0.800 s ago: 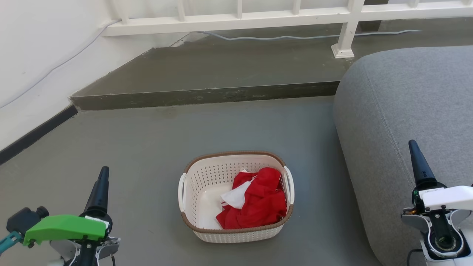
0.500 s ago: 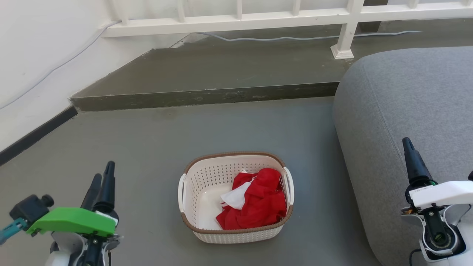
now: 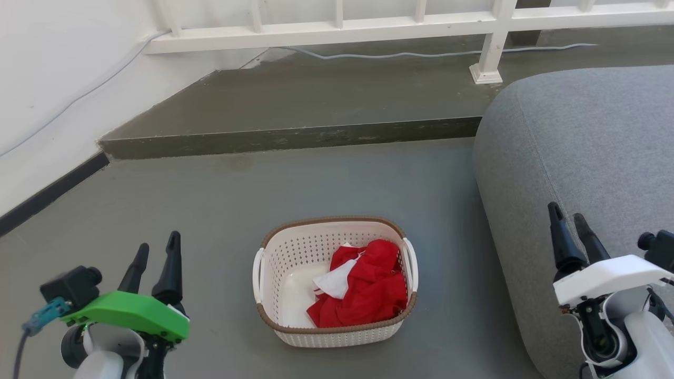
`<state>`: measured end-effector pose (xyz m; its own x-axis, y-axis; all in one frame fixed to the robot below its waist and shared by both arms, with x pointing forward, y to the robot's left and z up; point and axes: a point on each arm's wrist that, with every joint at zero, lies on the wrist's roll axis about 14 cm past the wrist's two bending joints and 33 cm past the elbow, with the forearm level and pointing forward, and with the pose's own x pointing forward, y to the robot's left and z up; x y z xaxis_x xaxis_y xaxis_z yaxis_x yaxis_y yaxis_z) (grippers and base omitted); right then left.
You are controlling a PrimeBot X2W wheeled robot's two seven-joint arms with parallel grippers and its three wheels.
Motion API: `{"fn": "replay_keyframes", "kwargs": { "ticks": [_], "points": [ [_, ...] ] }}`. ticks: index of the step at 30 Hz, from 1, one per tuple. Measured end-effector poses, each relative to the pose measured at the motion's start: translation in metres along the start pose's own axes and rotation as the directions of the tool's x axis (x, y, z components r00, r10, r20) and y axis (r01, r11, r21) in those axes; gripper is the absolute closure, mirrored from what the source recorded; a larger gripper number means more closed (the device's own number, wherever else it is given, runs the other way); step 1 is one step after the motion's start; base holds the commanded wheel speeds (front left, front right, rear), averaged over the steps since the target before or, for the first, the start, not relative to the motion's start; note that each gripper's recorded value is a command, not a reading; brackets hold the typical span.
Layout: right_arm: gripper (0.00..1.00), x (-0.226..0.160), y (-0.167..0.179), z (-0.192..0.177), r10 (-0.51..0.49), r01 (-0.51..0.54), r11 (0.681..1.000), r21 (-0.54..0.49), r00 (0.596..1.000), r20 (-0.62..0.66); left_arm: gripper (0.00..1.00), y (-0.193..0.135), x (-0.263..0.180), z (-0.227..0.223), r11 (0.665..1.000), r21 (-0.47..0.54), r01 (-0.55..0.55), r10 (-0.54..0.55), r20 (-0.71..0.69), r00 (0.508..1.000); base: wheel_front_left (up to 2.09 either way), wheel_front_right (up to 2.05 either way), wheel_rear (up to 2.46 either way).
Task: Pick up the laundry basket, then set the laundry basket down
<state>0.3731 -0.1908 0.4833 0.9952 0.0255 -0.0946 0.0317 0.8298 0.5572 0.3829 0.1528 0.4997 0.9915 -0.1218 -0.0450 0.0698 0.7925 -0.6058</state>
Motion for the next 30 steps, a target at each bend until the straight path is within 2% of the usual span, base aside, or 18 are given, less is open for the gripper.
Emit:
{"fn": "replay_keyframes", "kwargs": {
  "ticks": [12, 30],
  "points": [
    [0.0, -0.004, 0.004, -0.014, 0.014, -0.019, 0.98, -0.197, 1.0, -0.023, 0.0, -0.01, -0.001, -0.008, 0.98, 0.197, 0.016, -0.017, 0.002, 1.0, 0.0, 0.0, 0.0],
    [0.0, -0.009, 0.005, -0.018, 0.038, -0.037, 0.897, -0.441, 0.999, -0.008, 0.0, -0.015, -0.001, -0.013, 0.911, 0.412, 0.026, -0.04, 0.026, 0.999, 0.0, 0.0, 0.0]
  ]
}}
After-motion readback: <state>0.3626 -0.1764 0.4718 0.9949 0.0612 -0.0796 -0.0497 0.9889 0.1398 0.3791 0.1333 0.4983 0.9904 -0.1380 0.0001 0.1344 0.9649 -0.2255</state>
